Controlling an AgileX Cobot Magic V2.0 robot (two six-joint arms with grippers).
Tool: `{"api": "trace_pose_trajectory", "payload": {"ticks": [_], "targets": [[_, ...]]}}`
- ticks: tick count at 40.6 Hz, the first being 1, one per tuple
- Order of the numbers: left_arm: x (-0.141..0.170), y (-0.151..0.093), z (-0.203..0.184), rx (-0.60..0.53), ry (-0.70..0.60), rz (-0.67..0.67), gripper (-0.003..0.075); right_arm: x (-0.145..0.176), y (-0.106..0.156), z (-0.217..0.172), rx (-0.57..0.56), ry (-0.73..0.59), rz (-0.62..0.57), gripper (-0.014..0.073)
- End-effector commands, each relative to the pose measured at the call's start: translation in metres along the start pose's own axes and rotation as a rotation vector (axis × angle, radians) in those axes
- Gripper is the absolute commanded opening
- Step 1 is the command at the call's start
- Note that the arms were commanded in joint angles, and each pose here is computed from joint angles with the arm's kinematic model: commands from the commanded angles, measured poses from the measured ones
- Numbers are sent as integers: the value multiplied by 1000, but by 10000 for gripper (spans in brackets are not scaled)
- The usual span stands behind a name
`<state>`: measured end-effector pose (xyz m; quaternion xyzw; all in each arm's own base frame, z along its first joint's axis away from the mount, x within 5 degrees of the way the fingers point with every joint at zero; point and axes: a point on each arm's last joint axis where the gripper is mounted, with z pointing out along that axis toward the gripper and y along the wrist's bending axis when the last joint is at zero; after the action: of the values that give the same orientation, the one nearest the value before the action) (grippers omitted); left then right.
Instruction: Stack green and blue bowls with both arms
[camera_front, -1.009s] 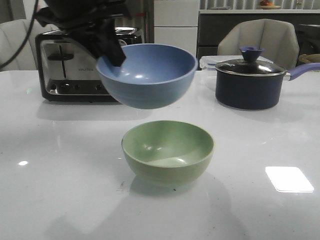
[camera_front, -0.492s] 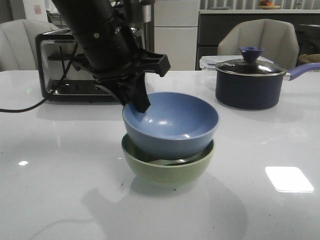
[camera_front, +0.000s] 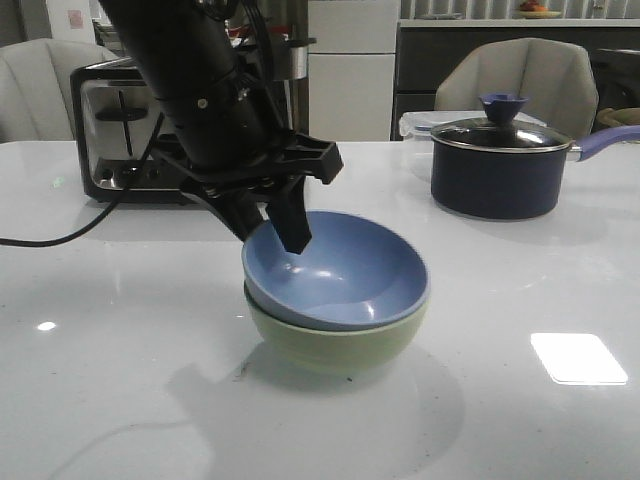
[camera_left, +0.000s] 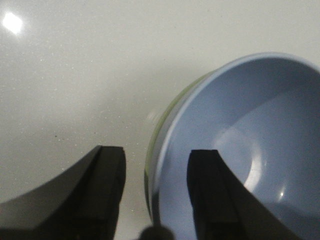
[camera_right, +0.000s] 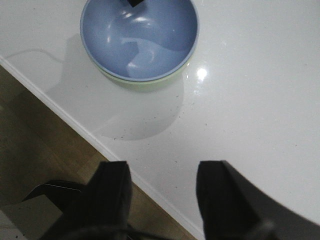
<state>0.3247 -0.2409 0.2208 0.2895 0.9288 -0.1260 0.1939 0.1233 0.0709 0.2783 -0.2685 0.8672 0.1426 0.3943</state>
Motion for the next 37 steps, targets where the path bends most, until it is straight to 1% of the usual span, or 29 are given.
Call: {"api": "trace_pose_trajectory", "payload": {"ticks": [1, 8, 15, 24, 37], "targets": [[-15, -7, -41, -4, -125, 33, 414, -12, -1, -6, 18, -81, -13, 426], [-16, -8, -86, -55, -216, 94, 412, -12, -1, -6, 18, -81, -13, 426], [1, -12, -140, -75, -317, 120, 412, -12, -1, -6, 18, -81, -13, 426], [54, -13, -180, -94, -362, 138, 412, -12, -1, -6, 18, -81, -13, 426], [140, -11, -205, -112, -406, 154, 412, -12, -1, -6, 18, -81, -13, 426]]}}
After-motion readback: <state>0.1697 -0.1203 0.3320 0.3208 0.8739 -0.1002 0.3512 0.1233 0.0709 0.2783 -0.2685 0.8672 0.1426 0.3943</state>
